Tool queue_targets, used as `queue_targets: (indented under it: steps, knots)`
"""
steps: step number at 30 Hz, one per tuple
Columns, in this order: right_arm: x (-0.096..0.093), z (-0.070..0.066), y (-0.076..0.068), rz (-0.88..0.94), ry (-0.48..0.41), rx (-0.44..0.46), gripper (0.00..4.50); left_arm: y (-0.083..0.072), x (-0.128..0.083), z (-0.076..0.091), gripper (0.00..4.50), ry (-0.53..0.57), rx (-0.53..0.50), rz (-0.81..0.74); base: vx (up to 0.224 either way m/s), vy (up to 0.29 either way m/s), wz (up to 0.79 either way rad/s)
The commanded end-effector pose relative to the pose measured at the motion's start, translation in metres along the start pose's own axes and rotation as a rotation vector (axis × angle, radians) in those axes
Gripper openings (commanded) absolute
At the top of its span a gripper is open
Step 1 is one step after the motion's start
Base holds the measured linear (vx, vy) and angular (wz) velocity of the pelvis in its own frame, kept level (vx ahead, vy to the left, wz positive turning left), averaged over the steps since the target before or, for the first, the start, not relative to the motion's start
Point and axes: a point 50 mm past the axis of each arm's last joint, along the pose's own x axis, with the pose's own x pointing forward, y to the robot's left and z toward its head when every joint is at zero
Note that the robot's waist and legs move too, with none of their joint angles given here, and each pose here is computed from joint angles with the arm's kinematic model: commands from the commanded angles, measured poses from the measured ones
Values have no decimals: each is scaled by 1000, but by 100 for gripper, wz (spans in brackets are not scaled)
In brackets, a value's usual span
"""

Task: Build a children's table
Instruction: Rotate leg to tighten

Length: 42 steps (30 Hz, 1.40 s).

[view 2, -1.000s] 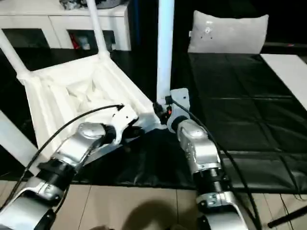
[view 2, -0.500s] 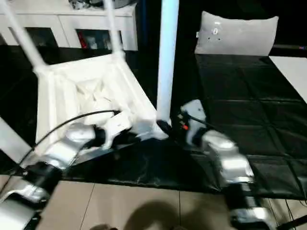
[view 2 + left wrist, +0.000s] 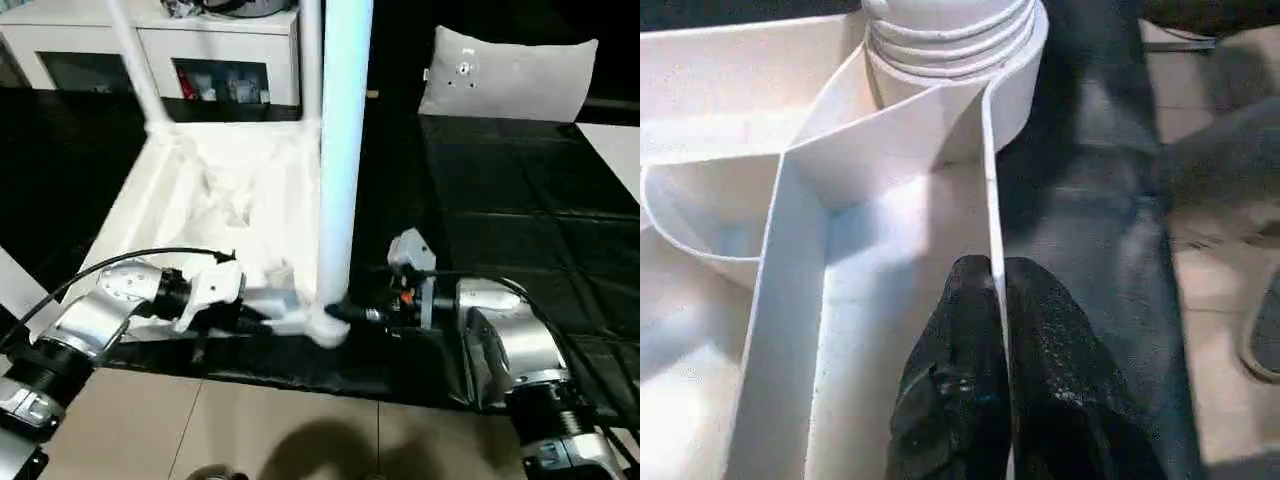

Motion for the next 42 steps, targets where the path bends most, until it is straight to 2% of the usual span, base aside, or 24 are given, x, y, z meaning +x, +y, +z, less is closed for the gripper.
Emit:
queue_targets:
  steps: [1,12,15,17,19,23,25,27,30,31,36,38,40,41,42]
  knots:
    - [1,7,0,66,4,-5,283,-3,6,16,0,-14,88,-108,0,0,0]
    - [6,6,5,162,16,43,205,-1,4,16,0,-23,82,-115,0,0,0]
    - [6,5,7,168,15,50,199,-1,4,16,0,-30,68,-106,0,0,0]
    - [8,5,9,150,-18,81,196,1,4,15,0,-35,27,-58,0,0,0]
    - [12,5,10,92,-45,112,194,6,6,14,0,-24,-13,10,0,0,0]
    - [23,2,10,-28,-30,118,194,13,11,19,0,-72,-80,105,0,0,0]
    - [42,0,0,-256,-24,156,194,20,22,28,0,-113,-144,192,0,0,0]
    - [47,1,-2,-306,-33,169,194,21,25,30,0,-122,-161,214,0,0,0]
    - [66,4,-9,-506,-40,215,193,28,39,41,0,-149,-219,303,0,0,0]
    - [76,7,-14,-624,-47,249,193,33,47,46,0,-159,-262,373,0,0,0]
    - [89,13,-22,-771,-91,257,193,43,57,57,0,-189,-302,513,0,0,0]
    - [92,16,-22,-780,-105,223,248,45,59,62,0,-206,-302,542,0,0,0]
    - [92,19,-21,-781,-149,219,264,44,61,65,0,-213,-294,539,0,0,0]
    - [88,22,-21,-765,-191,211,264,41,60,64,0,-212,-275,518,0,0,0]
    - [85,23,-20,-758,-196,195,279,41,59,63,0,-208,-269,511,0,0,0]
